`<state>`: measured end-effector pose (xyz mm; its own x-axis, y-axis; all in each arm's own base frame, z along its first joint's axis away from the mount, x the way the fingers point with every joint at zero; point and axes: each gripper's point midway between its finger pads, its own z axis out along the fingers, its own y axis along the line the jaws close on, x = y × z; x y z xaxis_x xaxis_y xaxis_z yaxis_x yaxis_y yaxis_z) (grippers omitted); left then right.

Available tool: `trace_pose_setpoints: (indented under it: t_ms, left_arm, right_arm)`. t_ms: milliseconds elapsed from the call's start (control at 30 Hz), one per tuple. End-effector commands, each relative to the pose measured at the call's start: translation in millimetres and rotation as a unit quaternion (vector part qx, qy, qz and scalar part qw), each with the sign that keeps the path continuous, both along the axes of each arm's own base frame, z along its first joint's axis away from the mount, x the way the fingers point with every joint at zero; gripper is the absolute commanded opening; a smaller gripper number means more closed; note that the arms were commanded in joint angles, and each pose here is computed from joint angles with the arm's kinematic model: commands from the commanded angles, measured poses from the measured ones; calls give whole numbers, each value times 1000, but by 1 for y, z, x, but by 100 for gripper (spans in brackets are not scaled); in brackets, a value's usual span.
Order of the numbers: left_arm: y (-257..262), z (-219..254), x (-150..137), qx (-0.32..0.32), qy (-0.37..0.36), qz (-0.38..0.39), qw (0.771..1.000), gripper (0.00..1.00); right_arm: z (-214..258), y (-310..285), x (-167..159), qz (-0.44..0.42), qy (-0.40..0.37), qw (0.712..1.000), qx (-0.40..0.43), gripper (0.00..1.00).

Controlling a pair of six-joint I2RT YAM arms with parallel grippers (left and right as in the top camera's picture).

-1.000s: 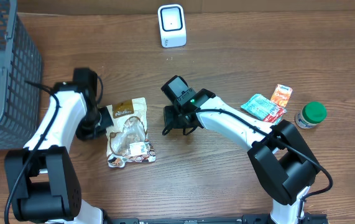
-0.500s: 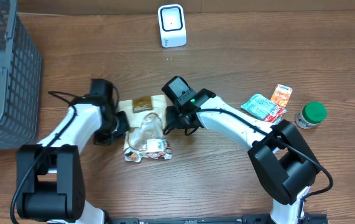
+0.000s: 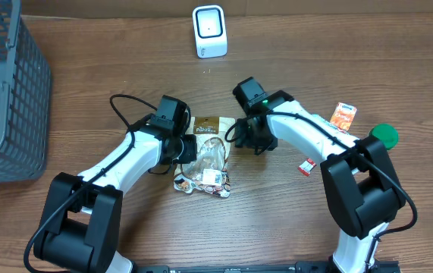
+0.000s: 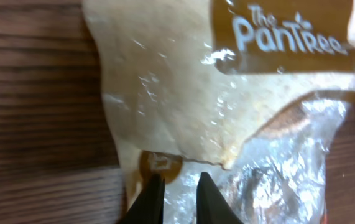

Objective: Scan the item barcode
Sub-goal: 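Lower the left gripper onto the PanTree bag and pinch its edge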

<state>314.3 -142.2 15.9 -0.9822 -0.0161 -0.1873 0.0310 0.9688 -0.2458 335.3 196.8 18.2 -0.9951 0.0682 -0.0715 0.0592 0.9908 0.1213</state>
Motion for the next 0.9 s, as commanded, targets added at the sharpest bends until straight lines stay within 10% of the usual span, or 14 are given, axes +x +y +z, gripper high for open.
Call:
trace_pose_setpoints:
  t_ms: [0,333,867]
  left_arm:
    - [-3,26,17,-2,-25,-24,999,13]
    - [-41,80,-1,-82,28,-63,994,27]
    - [-64,39,-46,41,43,-99,993,46]
  right_arm:
    - [5,-12,4,-13,1,1000,4,56]
    - [5,-23,10,-28,-1,1000,1,68]
    - [4,-36,12,-29,-10,999,-34,78]
